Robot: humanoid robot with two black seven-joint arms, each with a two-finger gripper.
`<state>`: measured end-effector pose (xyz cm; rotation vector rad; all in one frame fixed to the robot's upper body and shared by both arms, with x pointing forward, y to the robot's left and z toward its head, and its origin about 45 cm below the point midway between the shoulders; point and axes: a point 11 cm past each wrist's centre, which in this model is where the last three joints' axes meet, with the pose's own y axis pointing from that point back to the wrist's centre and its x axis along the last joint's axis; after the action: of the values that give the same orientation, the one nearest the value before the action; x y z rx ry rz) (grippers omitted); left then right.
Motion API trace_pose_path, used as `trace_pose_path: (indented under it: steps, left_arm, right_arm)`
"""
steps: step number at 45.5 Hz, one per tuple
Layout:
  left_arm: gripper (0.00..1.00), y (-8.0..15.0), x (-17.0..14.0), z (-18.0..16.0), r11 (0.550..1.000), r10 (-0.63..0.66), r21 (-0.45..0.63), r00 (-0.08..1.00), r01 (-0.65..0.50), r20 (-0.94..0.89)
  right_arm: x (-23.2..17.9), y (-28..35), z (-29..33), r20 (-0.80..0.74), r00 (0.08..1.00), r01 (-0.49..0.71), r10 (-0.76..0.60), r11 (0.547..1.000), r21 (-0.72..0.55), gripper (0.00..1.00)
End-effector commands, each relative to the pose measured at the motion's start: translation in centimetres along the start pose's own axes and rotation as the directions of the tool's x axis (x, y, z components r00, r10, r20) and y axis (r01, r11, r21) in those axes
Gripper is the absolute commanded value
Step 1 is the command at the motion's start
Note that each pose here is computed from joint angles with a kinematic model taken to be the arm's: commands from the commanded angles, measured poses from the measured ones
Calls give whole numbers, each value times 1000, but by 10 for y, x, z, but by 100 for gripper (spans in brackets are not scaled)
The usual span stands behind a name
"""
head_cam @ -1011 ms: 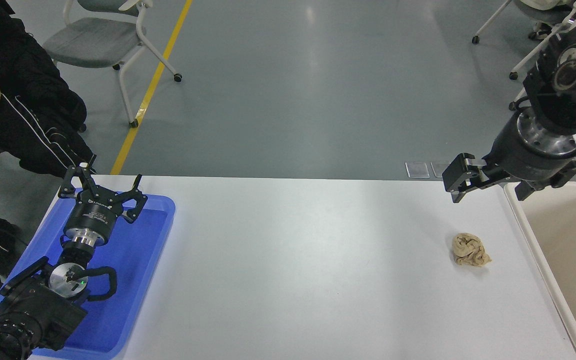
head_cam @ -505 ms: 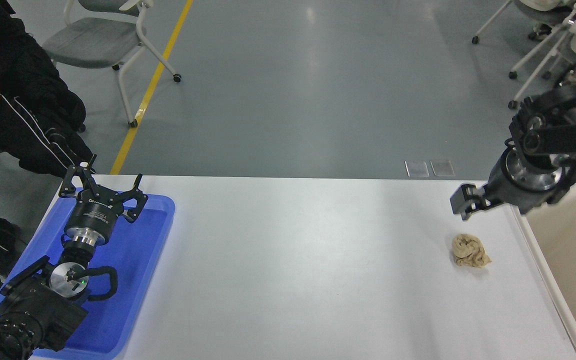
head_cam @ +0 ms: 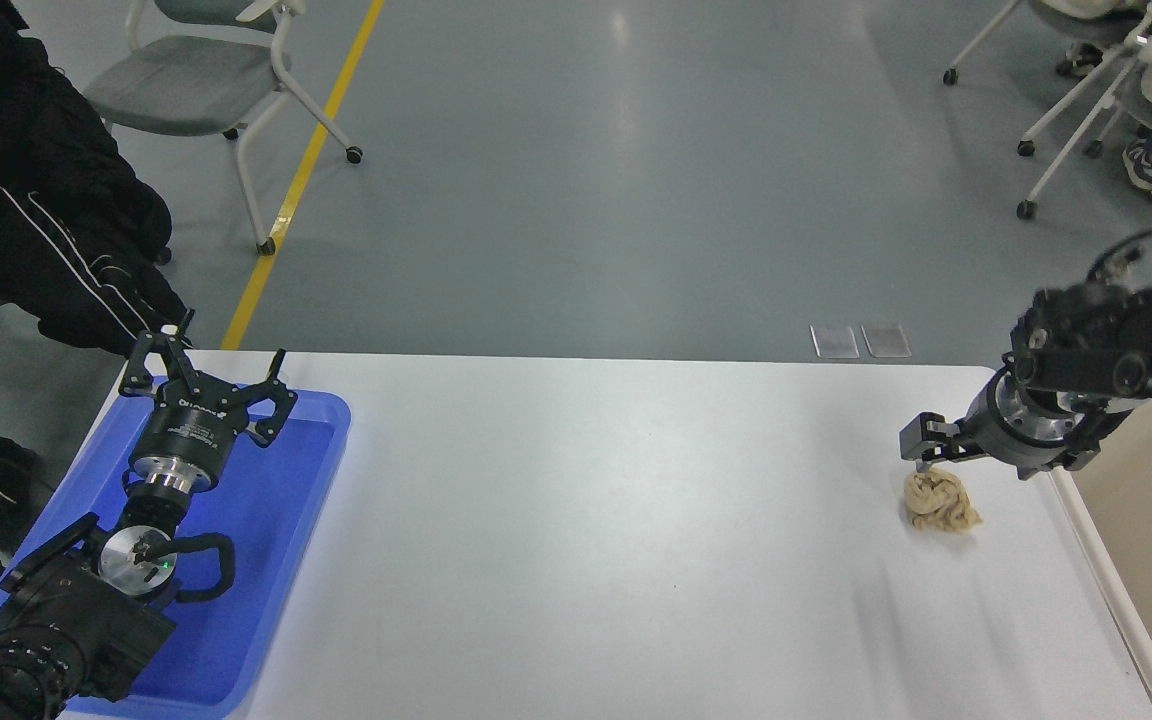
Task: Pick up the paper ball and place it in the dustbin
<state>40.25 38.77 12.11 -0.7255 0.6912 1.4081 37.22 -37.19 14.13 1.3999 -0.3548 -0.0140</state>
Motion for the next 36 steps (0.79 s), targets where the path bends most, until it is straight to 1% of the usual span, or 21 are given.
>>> trace_pose_path:
  steps: [1, 6, 13, 24, 36]
  left_arm:
    - [100, 0, 0, 0, 1000, 0, -1, 1000, 0, 0]
    - [100, 0, 0, 1, 1000, 1, -2, 1000, -1, 1]
    - [100, 0, 0, 0, 1000, 0, -1, 1000, 0, 0]
    - [100, 0, 0, 1, 1000, 1, -2, 1000, -1, 1]
    - [100, 0, 0, 1, 1000, 1, -2, 1000, -1, 1]
  right_arm:
    - [-12, -38, 2, 72, 997, -8, 7, 1000, 8, 100]
    - [-9, -48, -6, 77, 996, -33, 32, 999, 7, 100]
    - [-1, -54, -11, 137, 988, -78, 72, 996, 38, 100]
    - [5, -58, -14, 135, 984, -125, 119, 992, 35, 100]
    - [5, -65, -7, 9, 980, -198, 198, 980, -35, 100]
